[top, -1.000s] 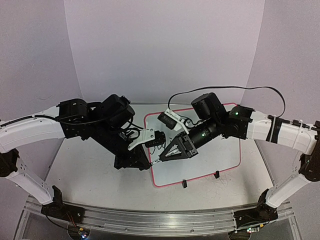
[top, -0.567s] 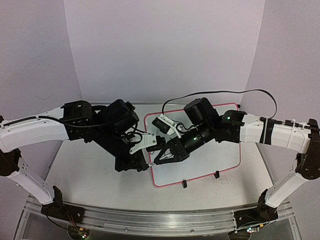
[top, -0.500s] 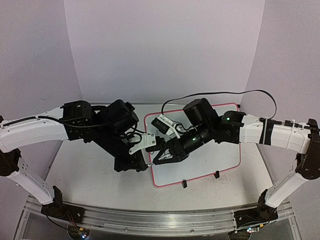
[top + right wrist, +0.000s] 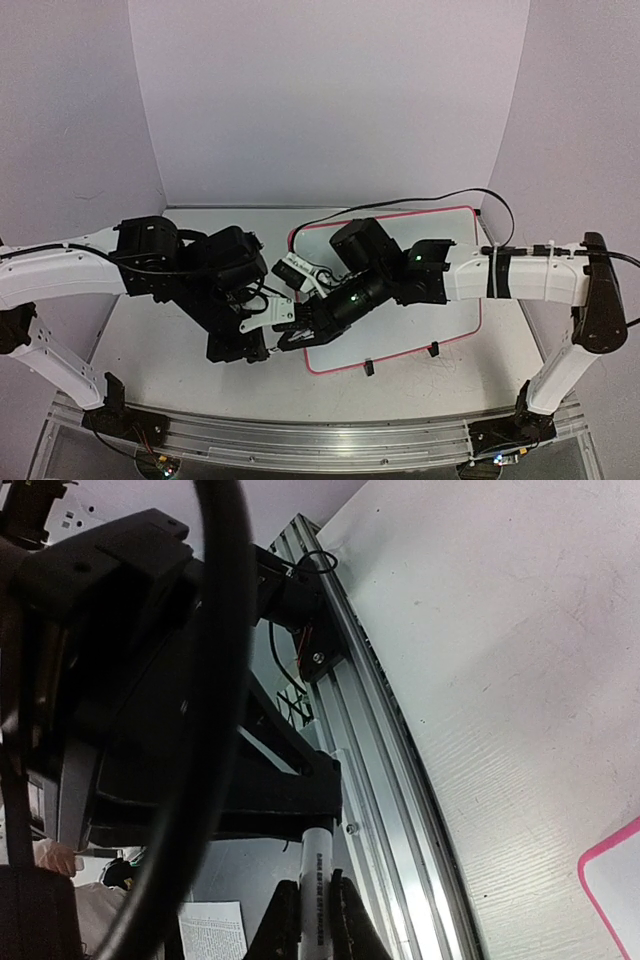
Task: Write a sentence on the whiteboard
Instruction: Insert the whiteboard marker without the cap into the pen cap, then put down the whiteboard marker at the center of the board.
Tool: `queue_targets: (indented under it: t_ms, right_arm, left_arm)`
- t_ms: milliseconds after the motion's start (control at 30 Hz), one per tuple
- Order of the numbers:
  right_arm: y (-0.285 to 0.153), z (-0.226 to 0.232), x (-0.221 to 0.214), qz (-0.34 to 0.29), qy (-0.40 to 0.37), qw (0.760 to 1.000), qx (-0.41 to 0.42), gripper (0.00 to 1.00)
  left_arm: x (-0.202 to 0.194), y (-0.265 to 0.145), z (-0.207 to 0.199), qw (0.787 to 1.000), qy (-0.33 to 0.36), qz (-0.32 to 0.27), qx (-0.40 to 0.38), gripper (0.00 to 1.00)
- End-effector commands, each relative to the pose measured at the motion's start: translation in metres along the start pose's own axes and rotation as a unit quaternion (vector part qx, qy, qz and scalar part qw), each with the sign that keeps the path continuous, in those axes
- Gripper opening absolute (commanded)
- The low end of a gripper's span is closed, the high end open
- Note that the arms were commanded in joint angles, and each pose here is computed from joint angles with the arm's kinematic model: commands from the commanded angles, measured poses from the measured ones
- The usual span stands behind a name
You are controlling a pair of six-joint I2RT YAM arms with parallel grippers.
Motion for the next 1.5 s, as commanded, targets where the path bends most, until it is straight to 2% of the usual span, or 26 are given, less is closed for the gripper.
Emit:
queue_targets:
  t_ms: [0,67,167,333,400,467,600,700,800,933,1033,1167,1300,1467]
  right_arm:
    - [0.006,0.024,0.004,-0.056,-0.062,0.996,0.012,0.00]
    - [-0.004,0.014,-0.002,-0.078,-0.078,0.994,-0.012,0.00]
    - [-0.016,-0.005,-0.015,-0.124,-0.106,0.985,-0.048,0.00]
    - [-0.023,-0.024,-0.030,-0.169,-0.143,0.973,-0.071,0.00]
    - [-0.018,-0.030,-0.033,-0.172,-0.167,0.966,-0.095,0.00]
    - [-0.007,-0.029,-0.032,-0.178,-0.196,0.956,-0.126,0.00]
    - [0.023,-0.035,-0.016,-0.215,-0.225,0.928,-0.206,0.00]
    - [0.055,-0.036,0.001,-0.242,-0.240,0.905,-0.254,0.00]
    - [0.089,-0.045,0.014,-0.249,-0.250,0.892,-0.282,0.00]
    - [0.122,-0.054,0.016,-0.265,-0.275,0.889,-0.254,0.00]
    - [0.144,-0.067,0.013,-0.252,-0.284,0.893,-0.243,0.00]
    - [0.161,-0.084,0.004,-0.233,-0.290,0.895,-0.245,0.03]
    - [0.159,-0.100,-0.002,-0.236,-0.291,0.886,-0.272,0.14]
    - [0.154,-0.101,-0.005,-0.234,-0.294,0.884,-0.276,0.38]
  left_arm:
    - [0.100,-0.070,0.023,0.946,0.038,-0.301,0.113,0.00]
    - [0.088,-0.062,0.028,0.950,0.015,-0.283,0.133,0.02]
    - [0.071,-0.061,0.032,0.949,-0.024,-0.273,0.158,0.24]
    - [0.056,-0.088,0.030,0.932,-0.067,-0.310,0.177,0.61]
    - [0.052,-0.106,0.030,0.921,-0.082,-0.331,0.190,0.67]
    - [0.047,-0.129,0.035,0.902,-0.110,-0.355,0.218,0.69]
    - [0.033,-0.177,0.056,0.843,-0.201,-0.387,0.313,0.69]
    - [0.028,-0.204,0.062,0.805,-0.250,-0.417,0.341,0.70]
    - [0.024,-0.223,0.066,0.777,-0.281,-0.435,0.359,0.70]
    - [0.015,-0.236,0.069,0.752,-0.310,-0.445,0.375,0.71]
    - [0.009,-0.239,0.068,0.742,-0.322,-0.450,0.378,0.71]
    - [0.003,-0.235,0.067,0.739,-0.331,-0.452,0.374,0.71]
    - [0.002,-0.231,0.068,0.740,-0.335,-0.447,0.376,0.71]
    - [0.006,-0.227,0.071,0.741,-0.334,-0.439,0.382,0.71]
Point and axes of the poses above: each gripper's point midway between its finger pads, its own y axis out along the fingers, its own z axis along the line the jaws close on, x = y × z, the point moved 5 cm from there along -y, back along the fingers, and after that the axes turned 8 degrees about y, right-handed, at the moved point
